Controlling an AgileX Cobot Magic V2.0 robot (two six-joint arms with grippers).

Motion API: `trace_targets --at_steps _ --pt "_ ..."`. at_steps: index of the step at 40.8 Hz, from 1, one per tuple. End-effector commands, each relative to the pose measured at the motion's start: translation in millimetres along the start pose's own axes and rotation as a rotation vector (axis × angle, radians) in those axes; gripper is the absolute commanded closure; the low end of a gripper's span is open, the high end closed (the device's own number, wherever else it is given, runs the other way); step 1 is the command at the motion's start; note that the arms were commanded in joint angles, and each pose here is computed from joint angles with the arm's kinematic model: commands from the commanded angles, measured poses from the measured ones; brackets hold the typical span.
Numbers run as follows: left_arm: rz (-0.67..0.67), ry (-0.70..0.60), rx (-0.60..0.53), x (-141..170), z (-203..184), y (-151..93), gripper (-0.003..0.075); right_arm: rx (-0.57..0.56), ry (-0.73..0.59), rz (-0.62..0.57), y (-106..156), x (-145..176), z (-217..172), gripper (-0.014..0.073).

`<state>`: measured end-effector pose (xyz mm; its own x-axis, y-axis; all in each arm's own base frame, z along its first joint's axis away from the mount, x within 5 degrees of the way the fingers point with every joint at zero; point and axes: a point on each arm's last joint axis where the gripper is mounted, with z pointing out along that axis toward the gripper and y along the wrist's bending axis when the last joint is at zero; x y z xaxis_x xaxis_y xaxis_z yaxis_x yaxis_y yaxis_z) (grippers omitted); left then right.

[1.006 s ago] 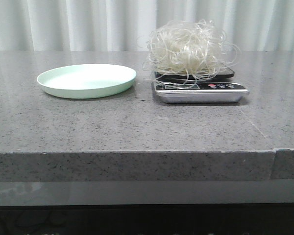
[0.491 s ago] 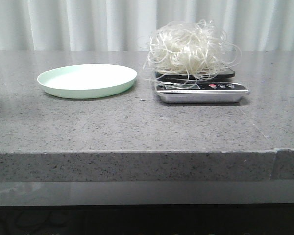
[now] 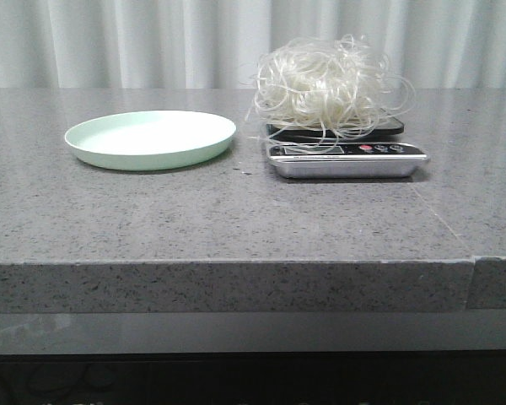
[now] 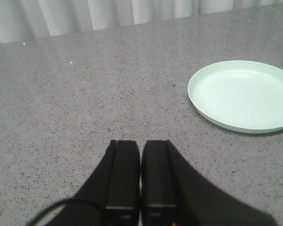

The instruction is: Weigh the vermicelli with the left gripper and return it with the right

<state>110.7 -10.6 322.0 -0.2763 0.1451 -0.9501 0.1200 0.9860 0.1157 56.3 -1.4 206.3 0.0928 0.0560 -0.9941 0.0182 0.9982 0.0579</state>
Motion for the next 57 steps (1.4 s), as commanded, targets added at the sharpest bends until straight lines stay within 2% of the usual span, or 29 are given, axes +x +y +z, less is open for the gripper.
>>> trace_targets --at_steps 1,10,16,20,24,27,30,37,46,57 --pt "0.015 -0.189 -0.014 -2.6 -13.5 0.1 0.0582 0.017 -0.134 0.036 -1.2 -16.8 -2.4 0.0435" --pt "0.015 -0.230 -0.015 11.8 -19.4 -1.7 0.0582 0.006 -0.240 0.074 1.1 -59.6 -8.1 0.0435" --pt "0.015 -0.232 -0.015 11.7 -19.5 -1.7 0.0582 -0.004 -0.298 0.075 4.6 -112.6 -5.8 0.0435" --pt "0.015 -0.232 -0.015 11.7 -19.5 -1.7 0.0582 -0.009 -0.285 0.074 7.1 -145.9 6.1 0.0435" --pt "0.015 -0.232 -0.015 11.7 -19.5 -1.7 0.0582 -0.022 -0.198 0.073 10.5 -172.7 28.3 0.0424" --pt "0.015 -0.232 -0.015 11.7 -19.5 -1.7 0.0582 -0.038 -0.117 0.070 13.8 -193.4 45.6 0.0384" --pt "0.015 -0.232 -0.015 11.7 -19.5 -1.7 0.0582 -0.052 -0.021 0.072 16.6 -204.6 65.7 0.0337" --pt "0.015 -0.232 -0.015 11.7 -19.5 -1.7 0.0582 -0.112 0.100 0.070 27.3 -230.3 114.2 0.0245" --pt "0.015 -0.232 -0.015 11.7 -19.5 -1.7 0.0582 -0.228 0.242 0.062 54.7 -241.7 174.8 0.0104" --pt "0.017 -0.232 -0.015 11.7 -19.5 -1.7 0.0582 -0.396 0.462 -0.064 99.2 -232.6 231.4 0.0083"
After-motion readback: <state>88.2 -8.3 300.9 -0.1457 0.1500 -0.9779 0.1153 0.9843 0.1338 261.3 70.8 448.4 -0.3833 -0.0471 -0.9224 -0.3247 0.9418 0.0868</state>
